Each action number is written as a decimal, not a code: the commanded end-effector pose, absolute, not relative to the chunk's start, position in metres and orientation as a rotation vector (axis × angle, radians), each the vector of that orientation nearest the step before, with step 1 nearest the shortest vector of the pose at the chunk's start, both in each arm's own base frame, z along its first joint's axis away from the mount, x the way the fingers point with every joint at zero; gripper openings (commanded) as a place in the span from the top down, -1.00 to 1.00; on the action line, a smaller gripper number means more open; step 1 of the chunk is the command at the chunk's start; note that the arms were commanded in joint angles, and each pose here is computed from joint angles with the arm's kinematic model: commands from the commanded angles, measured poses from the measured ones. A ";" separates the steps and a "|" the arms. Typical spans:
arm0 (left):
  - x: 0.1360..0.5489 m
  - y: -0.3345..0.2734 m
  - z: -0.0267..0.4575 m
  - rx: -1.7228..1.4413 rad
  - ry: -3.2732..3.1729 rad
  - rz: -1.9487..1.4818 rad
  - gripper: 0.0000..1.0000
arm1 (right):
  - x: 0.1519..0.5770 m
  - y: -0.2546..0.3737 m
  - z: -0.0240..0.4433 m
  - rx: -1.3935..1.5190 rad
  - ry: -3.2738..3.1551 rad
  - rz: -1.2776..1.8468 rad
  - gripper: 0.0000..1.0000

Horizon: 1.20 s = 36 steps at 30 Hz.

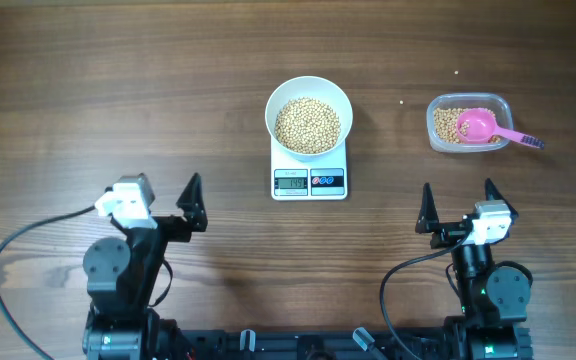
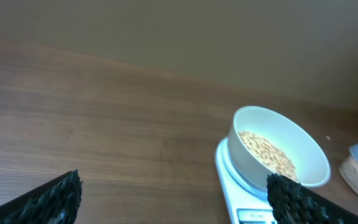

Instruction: Scoop item into bowl and weigh 150g on scale

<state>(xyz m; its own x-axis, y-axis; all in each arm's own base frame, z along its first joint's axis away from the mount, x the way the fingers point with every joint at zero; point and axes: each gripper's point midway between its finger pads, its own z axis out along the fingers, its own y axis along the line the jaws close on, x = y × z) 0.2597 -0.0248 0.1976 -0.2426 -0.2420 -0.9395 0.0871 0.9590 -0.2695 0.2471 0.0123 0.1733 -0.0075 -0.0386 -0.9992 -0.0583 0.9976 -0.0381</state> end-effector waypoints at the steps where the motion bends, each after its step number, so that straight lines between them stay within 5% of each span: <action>1: 0.253 -0.014 0.198 -0.133 1.734 -0.264 -1.00 | 0.246 0.017 0.175 -0.083 1.566 0.045 -0.99; 36: 0.246 -0.013 0.185 -0.093 1.534 -0.258 -1.00 | 0.246 0.017 0.175 -0.083 1.566 0.045 -1.00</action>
